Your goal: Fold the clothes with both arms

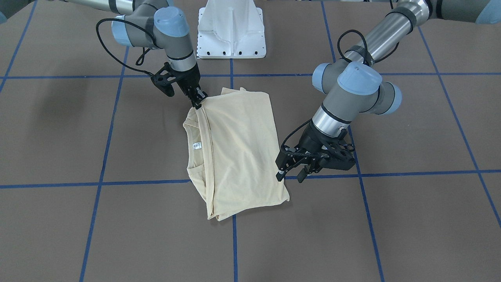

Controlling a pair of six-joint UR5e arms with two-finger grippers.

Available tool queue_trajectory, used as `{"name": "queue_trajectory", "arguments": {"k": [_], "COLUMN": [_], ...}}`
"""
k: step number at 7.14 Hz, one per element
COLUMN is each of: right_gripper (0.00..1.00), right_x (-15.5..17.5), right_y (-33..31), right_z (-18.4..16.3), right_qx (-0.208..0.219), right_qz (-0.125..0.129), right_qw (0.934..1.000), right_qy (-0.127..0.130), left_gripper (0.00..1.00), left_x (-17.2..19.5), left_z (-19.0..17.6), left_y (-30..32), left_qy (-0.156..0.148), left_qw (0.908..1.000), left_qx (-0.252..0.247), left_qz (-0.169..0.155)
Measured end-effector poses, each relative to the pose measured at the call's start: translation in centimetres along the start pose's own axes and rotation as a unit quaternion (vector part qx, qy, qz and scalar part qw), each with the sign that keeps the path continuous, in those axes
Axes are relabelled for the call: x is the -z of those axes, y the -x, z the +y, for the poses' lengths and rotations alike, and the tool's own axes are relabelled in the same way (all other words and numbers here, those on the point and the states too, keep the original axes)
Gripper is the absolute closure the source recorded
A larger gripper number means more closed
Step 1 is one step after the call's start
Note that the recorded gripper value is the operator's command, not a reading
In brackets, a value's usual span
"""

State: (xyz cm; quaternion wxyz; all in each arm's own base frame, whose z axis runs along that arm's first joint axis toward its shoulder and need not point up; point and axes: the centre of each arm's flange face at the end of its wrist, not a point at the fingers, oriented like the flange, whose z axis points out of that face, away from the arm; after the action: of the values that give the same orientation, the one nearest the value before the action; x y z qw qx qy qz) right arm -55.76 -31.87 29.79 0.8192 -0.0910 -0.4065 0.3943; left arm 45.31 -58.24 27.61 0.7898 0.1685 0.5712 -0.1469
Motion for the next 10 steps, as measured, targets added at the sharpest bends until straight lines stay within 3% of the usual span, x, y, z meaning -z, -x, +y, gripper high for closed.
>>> {"name": "queue_trajectory", "arguments": {"k": [3,5,7,9,10], "right_gripper": [1.00,1.00,1.00,1.00,1.00], "right_x": [1.3,2.4,3.8,4.7,4.7], "right_y": [0.7,0.1,-2.2,-4.0,-4.3], "right_z": [-0.2,0.2,1.2,2.0,2.3], "right_qx": [-0.006,-0.009,-0.018,-0.019,-0.018], "right_qz": [-0.016,-0.018,-0.015,-0.003,-0.001], "right_qw": [0.9998,0.9996,0.9993,0.9994,0.9995], "right_qy": [0.011,0.017,0.030,0.029,0.027], "left_gripper": [0.28,0.28,0.28,0.29,0.29], "left_x": [0.8,3.4,6.1,8.8,8.7], "left_z": [0.1,2.7,11.2,21.5,26.6], "left_y": [-0.6,-0.4,-0.6,-0.7,0.0], "left_qy": [-0.001,0.009,0.066,0.121,0.124], "left_qw": [0.9999,0.9982,0.9861,0.9665,0.9627], "left_qx": [0.011,0.050,0.148,0.226,0.239], "left_qz": [0.009,0.030,0.037,0.003,-0.026]}}
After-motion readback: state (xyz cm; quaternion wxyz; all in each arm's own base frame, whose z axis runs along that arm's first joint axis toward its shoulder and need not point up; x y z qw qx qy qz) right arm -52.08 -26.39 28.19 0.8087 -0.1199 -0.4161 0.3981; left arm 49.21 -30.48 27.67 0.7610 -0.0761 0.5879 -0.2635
